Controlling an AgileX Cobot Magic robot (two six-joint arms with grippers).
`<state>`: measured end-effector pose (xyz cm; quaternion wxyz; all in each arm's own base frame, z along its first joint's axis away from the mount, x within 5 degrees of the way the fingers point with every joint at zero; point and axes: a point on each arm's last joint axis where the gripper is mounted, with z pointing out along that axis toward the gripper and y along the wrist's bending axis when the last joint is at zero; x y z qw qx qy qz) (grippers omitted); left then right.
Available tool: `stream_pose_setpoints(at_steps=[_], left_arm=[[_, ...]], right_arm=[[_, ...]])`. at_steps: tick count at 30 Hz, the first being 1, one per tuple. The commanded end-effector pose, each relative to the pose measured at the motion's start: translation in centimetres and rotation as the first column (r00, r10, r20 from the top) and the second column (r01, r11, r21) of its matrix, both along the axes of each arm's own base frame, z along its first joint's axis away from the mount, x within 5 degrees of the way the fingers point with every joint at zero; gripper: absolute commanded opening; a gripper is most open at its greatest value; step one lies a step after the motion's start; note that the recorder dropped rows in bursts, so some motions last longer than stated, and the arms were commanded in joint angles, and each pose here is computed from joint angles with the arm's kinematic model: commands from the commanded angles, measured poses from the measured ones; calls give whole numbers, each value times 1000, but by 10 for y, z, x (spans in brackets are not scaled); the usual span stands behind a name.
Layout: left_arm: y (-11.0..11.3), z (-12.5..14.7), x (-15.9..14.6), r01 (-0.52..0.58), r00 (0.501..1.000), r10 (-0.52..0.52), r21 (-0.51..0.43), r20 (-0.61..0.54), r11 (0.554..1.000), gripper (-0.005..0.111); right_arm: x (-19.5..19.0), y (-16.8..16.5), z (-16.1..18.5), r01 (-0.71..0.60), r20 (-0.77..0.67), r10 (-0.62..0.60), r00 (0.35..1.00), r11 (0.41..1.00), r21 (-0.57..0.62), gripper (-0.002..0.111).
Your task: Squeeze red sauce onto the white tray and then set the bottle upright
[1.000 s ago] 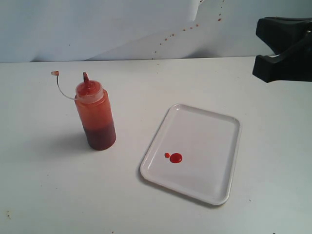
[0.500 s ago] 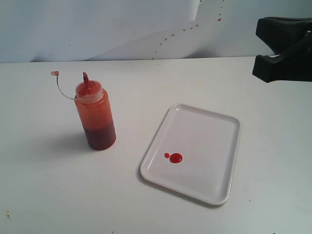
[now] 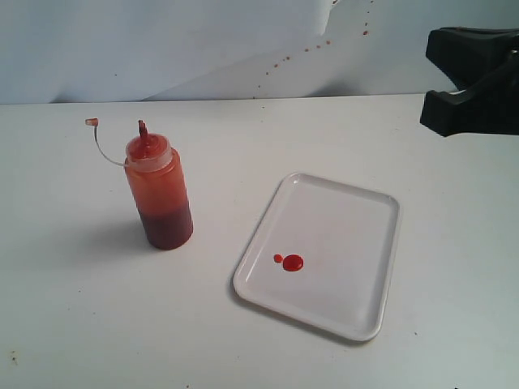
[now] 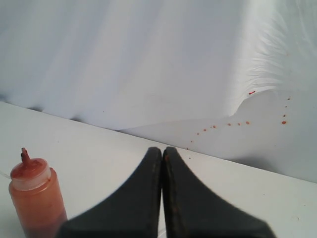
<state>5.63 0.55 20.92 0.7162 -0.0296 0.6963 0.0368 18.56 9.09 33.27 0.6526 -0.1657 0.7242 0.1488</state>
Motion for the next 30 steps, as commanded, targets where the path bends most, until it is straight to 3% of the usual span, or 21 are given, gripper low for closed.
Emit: stream_pose_setpoints(at_steps=[1,9,30], left_arm=[[-3,-1,0,54,999,-54,7,4,999,0],[-9,-1,0,162,987,-162,7,4,987,0],[-9,-1,0,165,986,-165,9,4,986,0]], right_arm=[[1,-2,-1,10,6,-10,1000,1000,4,0],[1,-2,-1,10,6,-10,1000,1000,4,0],[1,-2,-1,10,6,-10,1000,1000,4,0]])
